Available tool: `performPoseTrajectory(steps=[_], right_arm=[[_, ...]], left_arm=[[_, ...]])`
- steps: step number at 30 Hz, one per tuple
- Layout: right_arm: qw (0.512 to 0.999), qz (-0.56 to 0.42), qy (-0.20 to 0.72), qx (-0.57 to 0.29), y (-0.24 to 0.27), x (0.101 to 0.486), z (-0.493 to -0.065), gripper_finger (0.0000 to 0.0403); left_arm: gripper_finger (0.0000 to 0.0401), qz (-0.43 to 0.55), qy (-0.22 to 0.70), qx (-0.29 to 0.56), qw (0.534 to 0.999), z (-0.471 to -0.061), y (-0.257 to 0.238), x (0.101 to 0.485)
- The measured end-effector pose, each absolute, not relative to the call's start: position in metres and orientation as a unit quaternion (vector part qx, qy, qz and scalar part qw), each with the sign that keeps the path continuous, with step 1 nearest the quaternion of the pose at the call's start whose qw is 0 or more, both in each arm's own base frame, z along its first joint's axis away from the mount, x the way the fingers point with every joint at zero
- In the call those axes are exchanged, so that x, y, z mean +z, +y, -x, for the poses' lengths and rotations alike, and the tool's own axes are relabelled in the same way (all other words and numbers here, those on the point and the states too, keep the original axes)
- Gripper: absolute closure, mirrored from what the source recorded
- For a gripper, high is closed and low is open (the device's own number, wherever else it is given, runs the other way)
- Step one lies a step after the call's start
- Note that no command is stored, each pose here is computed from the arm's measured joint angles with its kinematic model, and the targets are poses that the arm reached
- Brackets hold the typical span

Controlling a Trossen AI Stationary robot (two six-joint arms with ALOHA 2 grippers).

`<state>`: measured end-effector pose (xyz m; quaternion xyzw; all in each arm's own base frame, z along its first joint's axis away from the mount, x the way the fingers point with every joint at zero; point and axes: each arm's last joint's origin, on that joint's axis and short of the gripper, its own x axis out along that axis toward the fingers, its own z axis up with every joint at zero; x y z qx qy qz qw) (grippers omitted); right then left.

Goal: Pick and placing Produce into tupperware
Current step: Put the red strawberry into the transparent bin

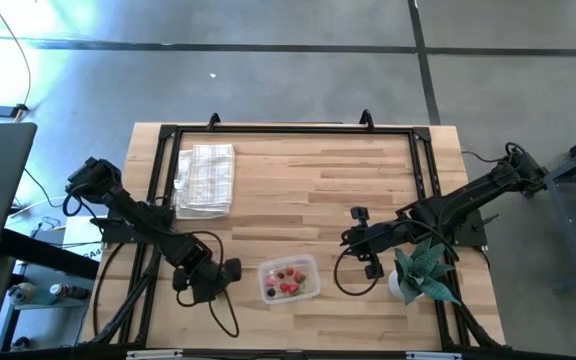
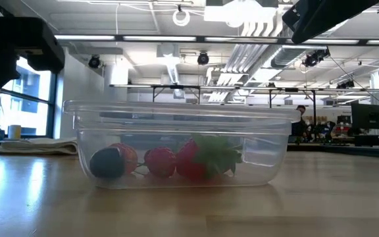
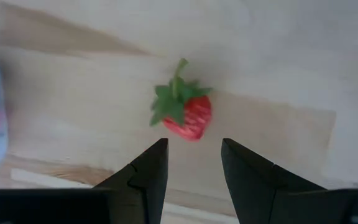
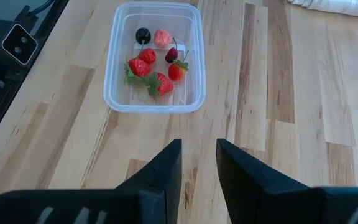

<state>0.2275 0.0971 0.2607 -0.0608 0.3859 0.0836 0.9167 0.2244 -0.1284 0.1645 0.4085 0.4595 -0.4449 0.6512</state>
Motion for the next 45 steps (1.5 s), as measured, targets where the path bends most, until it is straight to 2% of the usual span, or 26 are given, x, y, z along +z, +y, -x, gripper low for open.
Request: performPoseTrajectory(steps=[8,27,38,45], right_arm=[[0.917,0.061,0.386,0.084,0.097,0.261,-0.228,0.0313],[0.917,0.061,0.386,0.084,0.097,0.261,-0.228,0.0313],[0.917,0.061,0.386,0.084,0.097,0.261,-0.228,0.0313],[0.917,0.061,0.386,0.084,0.097,0.261,-0.228,0.0313]], left_arm=[[0.0263,-0.402,0.479,-0.447,0.640,-0.229,-0.131,0.149],[0.0261,-0.373,0.493,-0.448,0.646,-0.236,-0.136,0.134],[0.0194,-0.371,0.492,-0.450,0.646,-0.238,-0.137,0.130],[0.0191,-0.351,0.489,-0.459,0.654,-0.239,-0.139,0.129]])
